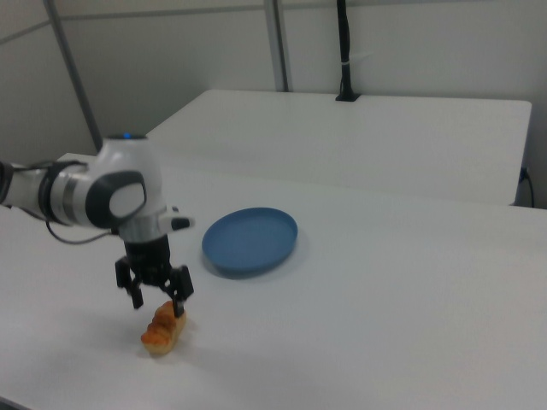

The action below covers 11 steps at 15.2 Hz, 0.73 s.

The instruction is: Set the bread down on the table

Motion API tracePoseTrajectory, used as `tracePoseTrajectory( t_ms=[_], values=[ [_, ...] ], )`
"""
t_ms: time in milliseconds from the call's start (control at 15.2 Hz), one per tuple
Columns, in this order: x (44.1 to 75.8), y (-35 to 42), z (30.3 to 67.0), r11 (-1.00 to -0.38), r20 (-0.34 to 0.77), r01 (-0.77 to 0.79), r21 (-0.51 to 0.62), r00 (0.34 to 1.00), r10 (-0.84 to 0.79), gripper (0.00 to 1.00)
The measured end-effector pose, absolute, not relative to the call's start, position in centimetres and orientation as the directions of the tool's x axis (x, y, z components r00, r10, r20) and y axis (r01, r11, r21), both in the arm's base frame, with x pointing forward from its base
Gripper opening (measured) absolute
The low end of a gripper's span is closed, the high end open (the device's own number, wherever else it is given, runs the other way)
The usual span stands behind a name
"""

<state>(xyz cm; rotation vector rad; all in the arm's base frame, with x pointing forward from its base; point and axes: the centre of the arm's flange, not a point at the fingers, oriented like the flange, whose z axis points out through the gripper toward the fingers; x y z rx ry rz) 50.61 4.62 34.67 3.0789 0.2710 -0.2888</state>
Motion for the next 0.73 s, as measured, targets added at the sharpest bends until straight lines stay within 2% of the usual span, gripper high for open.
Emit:
tracePoseTrajectory(
  t_ms=[330,528,725],
  values=[
    [54.0,6.7,46.7,-0.996,-0.127,0.079,0.047,0.989,0.072,1.00],
    [54.8,7.0,53.2,-0.997,-0.090,0.069,0.034,0.994,0.066,1.00],
    [54.9,7.6,58.1,-0.999,-0.047,0.029,-0.020,0.998,0.030,1.00]
  ],
)
